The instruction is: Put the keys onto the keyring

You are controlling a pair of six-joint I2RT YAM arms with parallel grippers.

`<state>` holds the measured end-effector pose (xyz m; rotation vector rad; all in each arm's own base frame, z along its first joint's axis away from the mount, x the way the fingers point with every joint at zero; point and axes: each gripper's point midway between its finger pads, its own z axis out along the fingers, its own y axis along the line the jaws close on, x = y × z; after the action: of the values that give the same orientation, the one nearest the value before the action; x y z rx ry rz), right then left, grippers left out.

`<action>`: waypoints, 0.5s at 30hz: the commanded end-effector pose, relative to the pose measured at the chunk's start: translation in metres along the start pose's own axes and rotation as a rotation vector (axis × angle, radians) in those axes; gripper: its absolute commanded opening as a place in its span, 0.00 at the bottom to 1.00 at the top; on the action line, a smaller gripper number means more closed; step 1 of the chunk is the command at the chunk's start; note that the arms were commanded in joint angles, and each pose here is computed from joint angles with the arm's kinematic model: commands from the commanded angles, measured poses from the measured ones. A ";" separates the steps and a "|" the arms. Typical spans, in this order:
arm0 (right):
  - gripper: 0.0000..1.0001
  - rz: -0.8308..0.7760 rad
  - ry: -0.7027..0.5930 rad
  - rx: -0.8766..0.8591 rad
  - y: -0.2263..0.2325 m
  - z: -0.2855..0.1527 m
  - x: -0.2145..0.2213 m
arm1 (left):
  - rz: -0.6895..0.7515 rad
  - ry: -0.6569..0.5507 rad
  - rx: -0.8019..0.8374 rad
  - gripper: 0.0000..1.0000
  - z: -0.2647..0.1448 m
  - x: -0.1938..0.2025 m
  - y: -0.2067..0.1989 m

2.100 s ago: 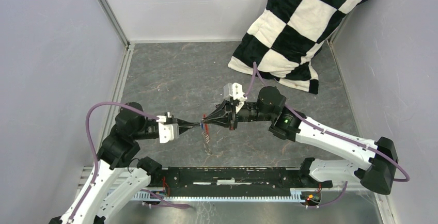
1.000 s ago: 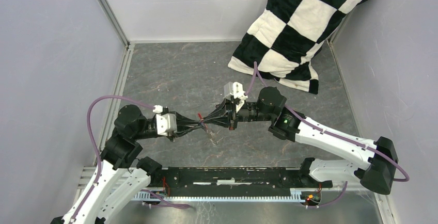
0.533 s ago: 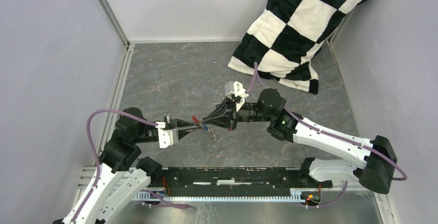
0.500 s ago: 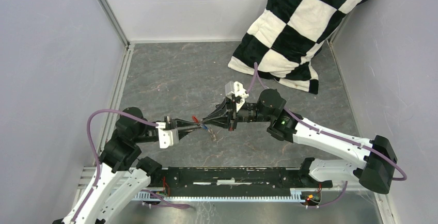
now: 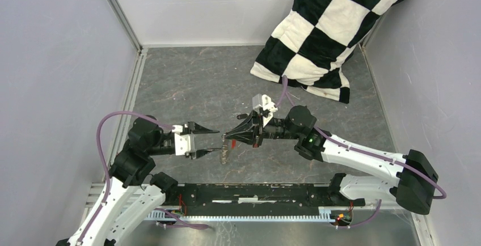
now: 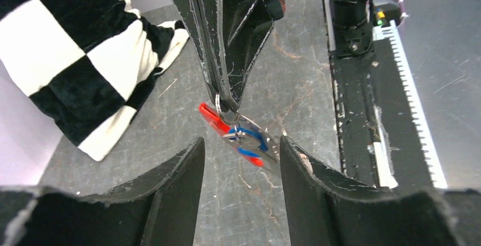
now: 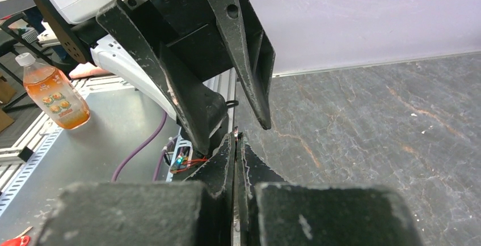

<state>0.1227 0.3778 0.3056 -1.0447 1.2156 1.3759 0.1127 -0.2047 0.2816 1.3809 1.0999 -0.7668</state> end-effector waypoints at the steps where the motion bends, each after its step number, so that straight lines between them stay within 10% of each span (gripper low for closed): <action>1: 0.01 -0.092 -0.094 0.002 0.003 -0.003 -0.030 | -0.129 -0.095 0.032 0.57 0.000 -0.035 -0.004; 15: 0.01 -0.115 -0.062 -0.039 0.008 -0.004 -0.025 | -0.207 -0.092 0.063 0.34 0.012 -0.032 0.005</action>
<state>0.1226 0.3756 0.3092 -1.0670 1.1725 1.3426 0.1128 -0.2203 0.2883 1.2927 1.2223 -0.9909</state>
